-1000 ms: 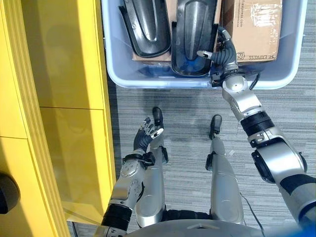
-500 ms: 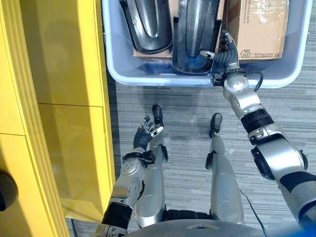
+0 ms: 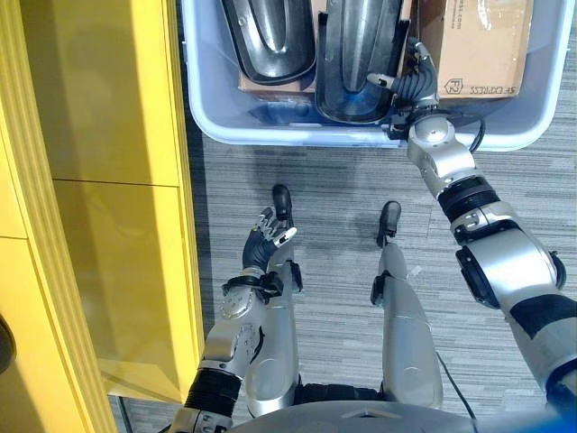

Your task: Move parts from the plastic box to the shelf.

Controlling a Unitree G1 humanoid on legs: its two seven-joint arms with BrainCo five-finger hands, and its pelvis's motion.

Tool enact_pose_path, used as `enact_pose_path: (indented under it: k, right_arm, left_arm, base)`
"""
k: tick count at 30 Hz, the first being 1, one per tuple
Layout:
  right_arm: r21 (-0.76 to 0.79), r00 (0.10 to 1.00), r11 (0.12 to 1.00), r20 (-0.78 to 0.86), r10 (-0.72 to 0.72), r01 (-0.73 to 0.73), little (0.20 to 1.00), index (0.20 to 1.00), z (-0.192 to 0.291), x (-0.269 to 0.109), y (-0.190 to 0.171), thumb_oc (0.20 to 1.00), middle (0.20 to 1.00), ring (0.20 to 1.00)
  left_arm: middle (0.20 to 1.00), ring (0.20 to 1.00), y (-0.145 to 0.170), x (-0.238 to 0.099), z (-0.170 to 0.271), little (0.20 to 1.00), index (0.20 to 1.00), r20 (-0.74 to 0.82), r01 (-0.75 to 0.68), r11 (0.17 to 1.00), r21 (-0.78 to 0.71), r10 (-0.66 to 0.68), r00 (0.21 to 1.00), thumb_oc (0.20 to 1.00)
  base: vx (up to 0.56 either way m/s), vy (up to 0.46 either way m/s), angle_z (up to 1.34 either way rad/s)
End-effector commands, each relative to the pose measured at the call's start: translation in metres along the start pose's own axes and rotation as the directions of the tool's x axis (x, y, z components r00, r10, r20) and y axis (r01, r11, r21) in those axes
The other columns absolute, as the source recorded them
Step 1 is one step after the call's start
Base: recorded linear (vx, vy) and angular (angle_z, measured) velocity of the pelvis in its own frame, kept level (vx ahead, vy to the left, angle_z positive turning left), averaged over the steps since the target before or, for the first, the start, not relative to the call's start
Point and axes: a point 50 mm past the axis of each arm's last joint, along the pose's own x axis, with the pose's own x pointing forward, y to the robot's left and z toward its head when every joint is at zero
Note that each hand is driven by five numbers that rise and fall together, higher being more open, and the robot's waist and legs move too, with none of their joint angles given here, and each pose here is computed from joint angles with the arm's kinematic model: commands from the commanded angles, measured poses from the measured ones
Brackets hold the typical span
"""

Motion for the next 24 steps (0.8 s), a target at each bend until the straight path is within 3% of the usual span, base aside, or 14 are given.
enact_pose_path:
  k: [1,10,11,12,13,14,24]
  right_arm:
    - [-0.143,0.986,0.976,0.016,-0.166,0.166,1.000,1.000,0.004,0.012,-0.051,1.000,1.000,1.000]
    - [-0.194,0.979,0.961,-0.018,-0.202,0.195,1.000,1.000,0.001,0.016,-0.064,1.000,1.000,1.000]
    - [-0.196,0.979,0.961,-0.025,-0.204,0.196,0.950,0.950,0.000,0.016,-0.066,0.950,0.950,0.950]
    - [-0.196,0.978,0.961,-0.036,-0.205,0.194,0.495,0.495,-0.003,0.016,-0.066,0.495,0.495,0.495]
    - [-0.196,0.978,0.961,-0.036,-0.205,0.194,0.398,0.398,-0.003,0.016,-0.066,0.398,0.398,0.398]
    - [-0.201,0.978,0.960,-0.039,-0.206,0.195,0.200,0.200,-0.003,0.016,-0.067,0.200,0.200,0.200]
    - [-0.233,0.975,0.951,-0.039,-0.219,0.204,0.200,0.200,-0.002,0.017,-0.073,0.200,0.200,0.200]
  left_arm:
    - [1.000,1.000,-0.008,-0.004,0.018,1.000,1.000,0.088,0.042,0.999,0.010,-0.043,0.995,1.000]
    - [1.000,1.000,-0.013,-0.002,0.023,1.000,1.000,0.114,0.050,0.999,-0.001,-0.049,0.992,1.000]
    - [1.000,1.000,-0.013,-0.002,0.023,1.000,1.000,0.115,0.053,0.999,0.000,-0.053,0.992,1.000]
    - [1.000,1.000,-0.014,-0.002,0.023,1.000,1.000,0.115,0.053,0.999,-0.004,-0.052,0.992,1.000]
    - [1.000,1.000,-0.014,-0.002,0.023,1.000,1.000,0.115,0.053,0.999,-0.004,-0.052,0.992,1.000]
    - [1.000,1.000,-0.014,-0.001,0.023,1.000,1.000,0.118,0.055,0.998,-0.005,-0.054,0.991,1.000]
    - [1.000,1.000,-0.015,0.001,0.026,1.000,1.000,0.130,0.047,0.999,-0.025,-0.043,0.991,1.000]
  base:
    - [0.00,0.030,0.03]
    - [0.01,0.037,0.02]
    - [0.00,0.000,0.00]
    - [0.00,0.000,0.00]
    - [-0.01,0.026,0.05]
    - [-0.01,0.020,0.07]
    - [-0.01,0.009,0.02]
